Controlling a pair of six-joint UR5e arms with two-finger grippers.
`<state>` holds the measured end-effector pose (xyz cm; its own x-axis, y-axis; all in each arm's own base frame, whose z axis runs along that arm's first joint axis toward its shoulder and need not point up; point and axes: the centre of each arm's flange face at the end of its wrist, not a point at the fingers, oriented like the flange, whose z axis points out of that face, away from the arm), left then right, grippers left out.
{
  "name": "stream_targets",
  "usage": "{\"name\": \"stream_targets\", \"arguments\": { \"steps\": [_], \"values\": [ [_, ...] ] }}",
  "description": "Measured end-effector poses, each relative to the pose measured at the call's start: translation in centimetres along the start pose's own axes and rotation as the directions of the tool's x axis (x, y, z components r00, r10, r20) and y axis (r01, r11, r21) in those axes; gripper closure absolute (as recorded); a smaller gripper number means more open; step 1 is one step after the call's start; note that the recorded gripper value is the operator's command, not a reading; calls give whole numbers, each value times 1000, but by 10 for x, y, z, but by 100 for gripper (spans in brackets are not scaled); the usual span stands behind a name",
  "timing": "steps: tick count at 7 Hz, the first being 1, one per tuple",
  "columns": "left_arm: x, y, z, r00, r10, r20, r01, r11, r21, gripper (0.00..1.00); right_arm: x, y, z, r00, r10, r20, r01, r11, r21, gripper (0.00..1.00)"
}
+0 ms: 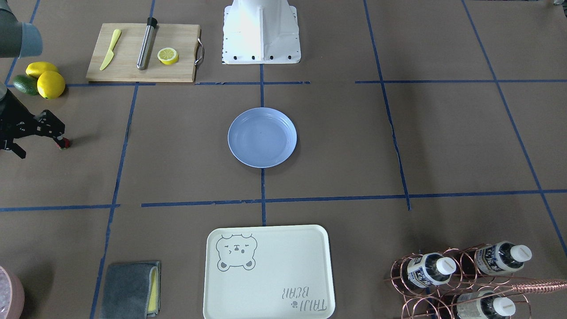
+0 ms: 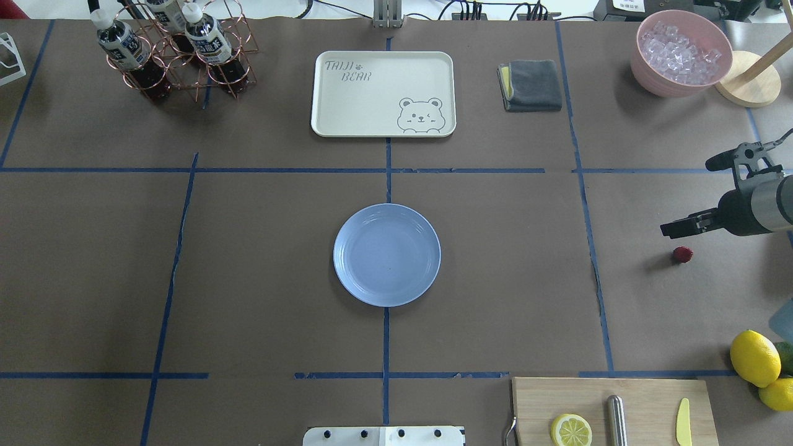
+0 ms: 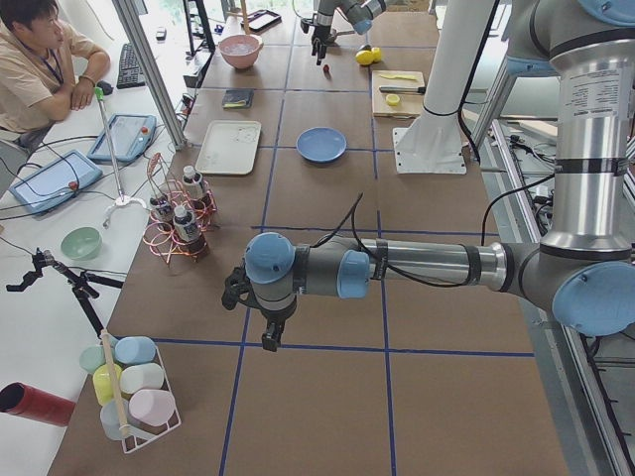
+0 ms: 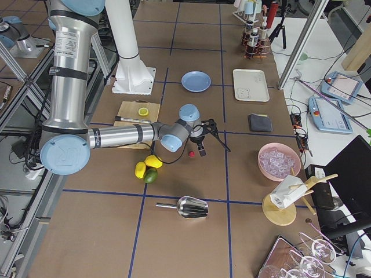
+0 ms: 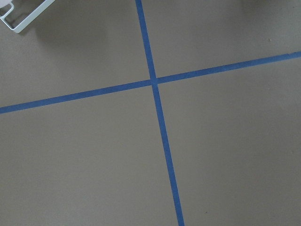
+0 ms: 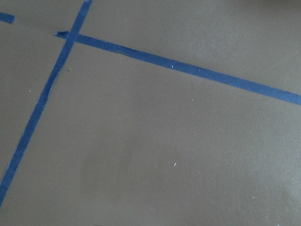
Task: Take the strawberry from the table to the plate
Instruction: 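Move the right gripper down over the red strawberry and grasp it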
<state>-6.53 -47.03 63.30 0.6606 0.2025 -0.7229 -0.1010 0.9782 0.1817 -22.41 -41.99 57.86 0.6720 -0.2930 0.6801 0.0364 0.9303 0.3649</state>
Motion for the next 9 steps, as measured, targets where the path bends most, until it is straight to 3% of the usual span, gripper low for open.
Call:
{"name": "stream_targets", "arguments": {
  "steps": [1, 2, 3, 5, 7, 9],
  "values": [
    [0, 0, 0, 1000, 1, -2, -1, 1000, 1, 0, 3, 11, 7, 1000, -5, -1, 5, 1000, -10, 35],
    [0, 0, 0, 1000, 2, -3, -2, 1000, 1, 0, 4, 19, 11, 1000, -11, 0, 11, 1000, -20, 74],
    [1, 0, 0, 1000, 3, -4, -3, 1000, 2, 0, 3, 23, 13, 1000, -18, 2, 18, 999, -27, 100],
    [1, 0, 0, 1000, 3, -5, -3, 1000, 2, 0, -3, 27, 16, 1000, -30, 9, 30, 999, -36, 100],
    [1, -1, -1, 1000, 4, -5, -4, 1000, 3, 0, -23, 18, 3, 998, -48, 39, 48, 999, -10, 100],
    [2, -1, -1, 1000, 5, -5, -5, 1000, 3, 0, -81, -29, -17, 996, -30, 79, 29, 999, 21, 100]
  ]
}}
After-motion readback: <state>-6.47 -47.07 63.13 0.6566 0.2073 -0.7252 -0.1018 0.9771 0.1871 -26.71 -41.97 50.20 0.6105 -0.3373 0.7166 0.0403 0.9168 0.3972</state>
